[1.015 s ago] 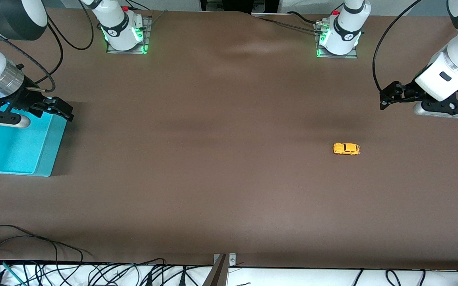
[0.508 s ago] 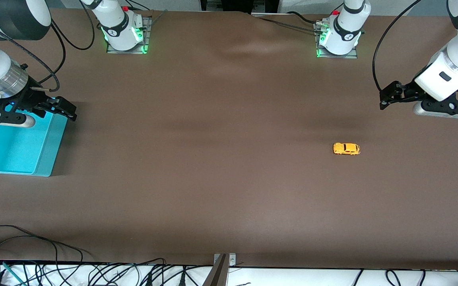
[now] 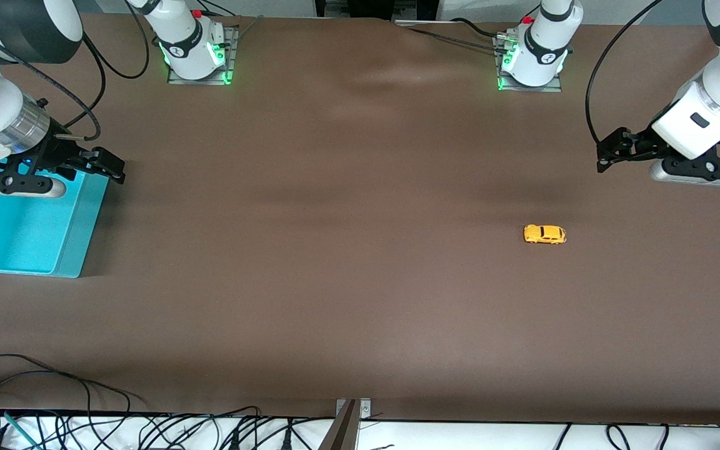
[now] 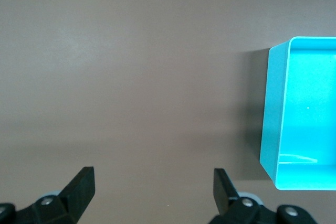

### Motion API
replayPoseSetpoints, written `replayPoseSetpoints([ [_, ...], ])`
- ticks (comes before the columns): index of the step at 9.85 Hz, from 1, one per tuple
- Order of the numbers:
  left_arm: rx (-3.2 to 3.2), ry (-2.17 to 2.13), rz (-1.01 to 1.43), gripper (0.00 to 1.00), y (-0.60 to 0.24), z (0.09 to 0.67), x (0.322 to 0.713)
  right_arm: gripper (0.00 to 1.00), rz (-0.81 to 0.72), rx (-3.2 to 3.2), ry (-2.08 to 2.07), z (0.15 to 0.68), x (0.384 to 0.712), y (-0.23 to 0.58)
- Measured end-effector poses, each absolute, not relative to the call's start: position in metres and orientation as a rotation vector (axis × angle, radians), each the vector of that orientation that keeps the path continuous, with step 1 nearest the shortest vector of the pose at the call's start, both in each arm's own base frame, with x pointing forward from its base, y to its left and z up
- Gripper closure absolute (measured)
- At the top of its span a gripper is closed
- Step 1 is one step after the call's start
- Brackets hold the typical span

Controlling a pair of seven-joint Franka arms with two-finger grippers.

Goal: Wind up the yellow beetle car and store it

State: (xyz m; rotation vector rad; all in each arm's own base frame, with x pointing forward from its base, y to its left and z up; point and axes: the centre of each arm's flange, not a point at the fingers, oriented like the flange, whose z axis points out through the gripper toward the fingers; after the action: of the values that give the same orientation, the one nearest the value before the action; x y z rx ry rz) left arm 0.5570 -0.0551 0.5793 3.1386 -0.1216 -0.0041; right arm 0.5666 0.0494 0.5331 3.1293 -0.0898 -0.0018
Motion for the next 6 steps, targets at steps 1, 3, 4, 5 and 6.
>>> replayPoseSetpoints([
  [1, 3.139, -0.121, -0.005, 0.00, -0.0551, 0.5792, 0.5570, 0.00, -0.004, 3.129, -0.086, 0.5329, 0.5664, 0.0494],
  [3, 3.139, -0.121, -0.005, 0.00, -0.0551, 0.5792, 0.5569, 0.00, -0.007, 3.129, -0.078, 0.5331, 0.5662, 0.0496],
  [4, 3.139, -0.121, -0.006, 0.00, -0.0551, 0.5792, 0.5569, 0.00, -0.008, 3.129, -0.075, 0.5333, 0.5661, 0.0501],
  [5, 3.139, -0.121, -0.006, 0.00, -0.0551, 0.5792, 0.5569, 0.00, -0.010, 3.129, -0.074, 0.5332, 0.5660, 0.0503],
  [6, 3.139, -0.120, -0.006, 0.00, -0.0551, 0.5792, 0.5569, 0.00, -0.013, 3.128, -0.073, 0.5331, 0.5657, 0.0502],
])
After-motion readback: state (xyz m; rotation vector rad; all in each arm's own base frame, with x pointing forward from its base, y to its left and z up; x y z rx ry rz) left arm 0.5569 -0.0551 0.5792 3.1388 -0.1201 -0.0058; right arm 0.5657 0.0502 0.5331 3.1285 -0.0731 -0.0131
